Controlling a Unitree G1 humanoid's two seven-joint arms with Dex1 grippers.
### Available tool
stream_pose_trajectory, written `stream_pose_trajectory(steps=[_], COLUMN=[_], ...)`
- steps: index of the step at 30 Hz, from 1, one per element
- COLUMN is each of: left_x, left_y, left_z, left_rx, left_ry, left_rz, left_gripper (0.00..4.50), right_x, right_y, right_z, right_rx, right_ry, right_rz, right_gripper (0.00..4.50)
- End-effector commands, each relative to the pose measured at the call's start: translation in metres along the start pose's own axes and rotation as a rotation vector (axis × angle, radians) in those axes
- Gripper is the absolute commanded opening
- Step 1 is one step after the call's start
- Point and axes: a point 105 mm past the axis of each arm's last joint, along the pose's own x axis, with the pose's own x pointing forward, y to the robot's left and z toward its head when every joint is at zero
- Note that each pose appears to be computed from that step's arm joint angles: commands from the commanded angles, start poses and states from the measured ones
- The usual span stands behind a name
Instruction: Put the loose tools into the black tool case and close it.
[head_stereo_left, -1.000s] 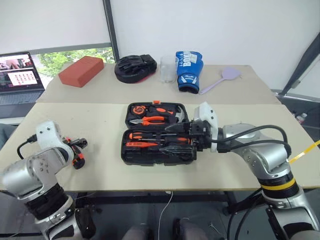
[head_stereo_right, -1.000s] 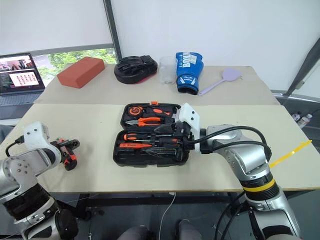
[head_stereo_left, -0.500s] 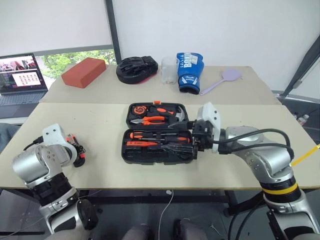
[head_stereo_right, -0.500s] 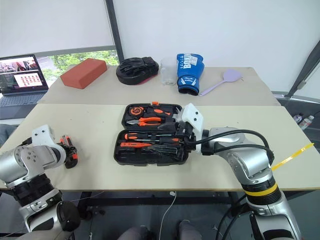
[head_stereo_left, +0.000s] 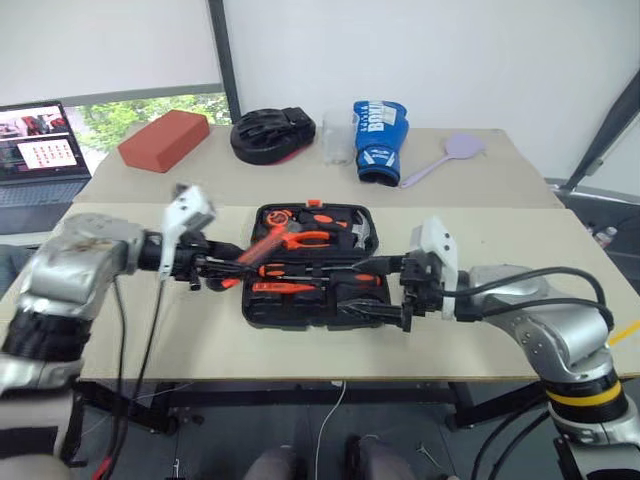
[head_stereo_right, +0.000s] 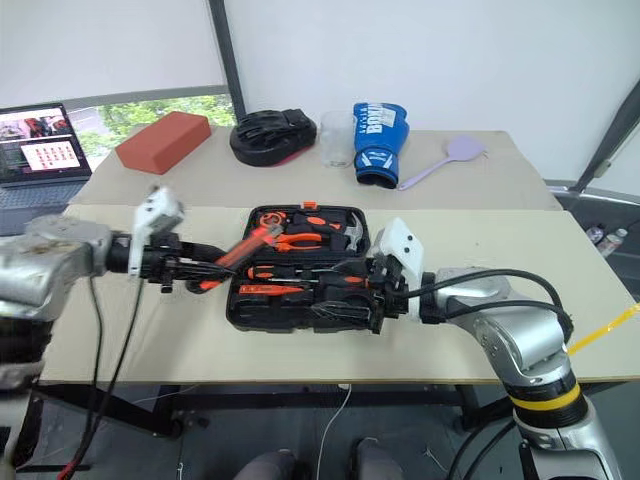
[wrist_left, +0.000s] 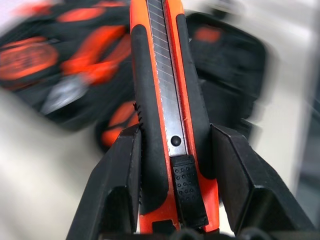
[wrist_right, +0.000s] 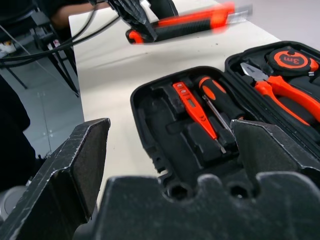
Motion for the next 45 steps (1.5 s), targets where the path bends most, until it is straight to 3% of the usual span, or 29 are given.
stream_pose_trajectory(steps=[1,6,25,27,29,33,39,42,45], left_x=[0.014,0.046,0.072,0.072,0.07,0.065,0.057,0.058,0.06], left_y=[-0.004,0.008,0.007,0.01,0.01,0.008,0.01,0.013,0.016], left_z=[0.008,-0.017,-0.031,-0.032,-0.03,-0.017,0.002,0.003,0.001], left_rx=[0.102,0.202,0.172,0.163,0.153,0.163,0.191,0.207,0.209], left_ry=[0.054,0.235,0.278,0.285,0.273,0.216,0.127,0.105,0.108], left_rz=[-0.165,-0.242,-0.322,-0.306,-0.306,-0.305,-0.274,-0.257,-0.247], left_gripper=[1.63,1.63,1.63,2.61,3.06,4.47,4.49,3.85,2.73], right_x=[-0.008,-0.019,-0.023,-0.023,-0.023,-0.022,-0.02,-0.018,-0.016], right_y=[0.002,0.008,0.006,0.005,0.005,0.005,0.004,0.003,0.003], right_z=[0.009,0.002,-0.002,-0.002,-0.002,-0.003,-0.003,-0.003,-0.003], right_rx=[-0.041,-0.019,0.004,0.004,0.004,0.005,0.006,0.005,0.004], right_ry=[-0.019,-0.007,-0.01,-0.009,-0.008,-0.007,-0.007,-0.008,-0.008], right_rz=[-0.044,-0.116,-0.195,-0.197,-0.198,-0.193,-0.184,-0.176,-0.171], right_gripper=[4.5,4.5,4.5,4.5,4.5,4.5,4.5,4.5,4.5])
